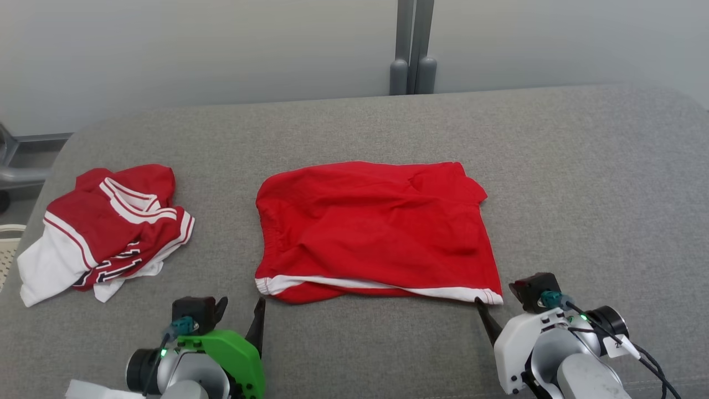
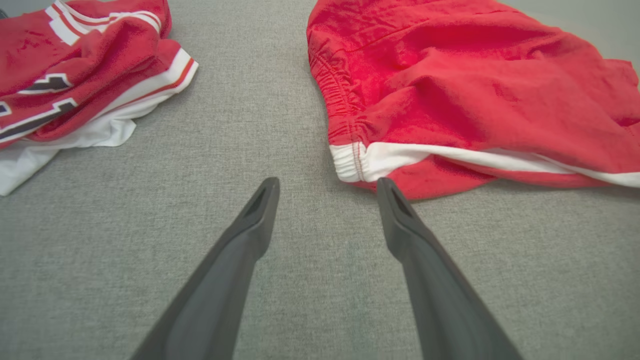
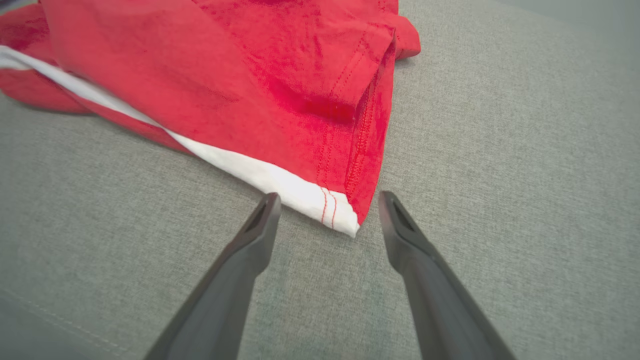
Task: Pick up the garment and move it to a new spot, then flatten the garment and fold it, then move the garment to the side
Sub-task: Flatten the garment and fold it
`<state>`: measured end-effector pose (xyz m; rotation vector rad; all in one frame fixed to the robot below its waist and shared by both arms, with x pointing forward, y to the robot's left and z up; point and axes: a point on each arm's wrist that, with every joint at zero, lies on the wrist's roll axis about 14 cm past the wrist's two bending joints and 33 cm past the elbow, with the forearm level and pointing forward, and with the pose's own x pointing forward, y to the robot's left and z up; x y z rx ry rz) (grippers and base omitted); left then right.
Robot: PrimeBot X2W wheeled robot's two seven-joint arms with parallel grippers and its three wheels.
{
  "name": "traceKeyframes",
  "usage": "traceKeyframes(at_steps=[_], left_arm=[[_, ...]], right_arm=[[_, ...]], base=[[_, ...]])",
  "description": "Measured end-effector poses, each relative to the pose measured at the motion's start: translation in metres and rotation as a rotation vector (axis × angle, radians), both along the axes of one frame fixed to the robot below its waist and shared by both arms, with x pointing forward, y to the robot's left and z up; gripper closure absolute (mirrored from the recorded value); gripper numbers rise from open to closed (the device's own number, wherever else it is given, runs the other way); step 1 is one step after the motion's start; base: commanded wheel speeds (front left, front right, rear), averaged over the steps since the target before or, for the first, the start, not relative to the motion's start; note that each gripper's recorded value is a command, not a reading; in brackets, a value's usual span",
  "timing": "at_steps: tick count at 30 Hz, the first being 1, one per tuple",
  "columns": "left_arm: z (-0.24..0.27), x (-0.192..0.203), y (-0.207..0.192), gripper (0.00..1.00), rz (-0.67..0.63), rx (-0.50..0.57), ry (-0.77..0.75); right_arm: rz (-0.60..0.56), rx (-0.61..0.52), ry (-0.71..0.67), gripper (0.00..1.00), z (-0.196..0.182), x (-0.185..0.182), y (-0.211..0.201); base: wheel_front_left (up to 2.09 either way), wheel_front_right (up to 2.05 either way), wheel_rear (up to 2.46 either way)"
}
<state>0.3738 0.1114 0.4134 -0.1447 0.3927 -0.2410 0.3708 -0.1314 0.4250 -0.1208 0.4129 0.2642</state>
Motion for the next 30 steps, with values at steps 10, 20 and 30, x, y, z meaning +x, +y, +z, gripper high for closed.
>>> traceKeyframes(at_steps=[10,20,30], left_arm=[[-0.021,0.026,-0.012,0.0,-0.077,0.055,0.097],[-0.032,0.028,-0.018,0.0,-0.083,0.047,0.137],[-0.023,0.033,-0.028,1.0,-0.108,0.018,0.088]], right_arm=[[-0.02,-0.006,0.046,0.0,-0.014,0.016,-0.01],[0.0,-0.004,0.104,0.0,-0.029,0.013,-0.005],[0.018,0.01,0.12,0.84,-0.033,0.011,0.002]], base=[[0.0,0.0,0.0],[0.0,0.0,0.0],[0.0,0.0,0.0]])
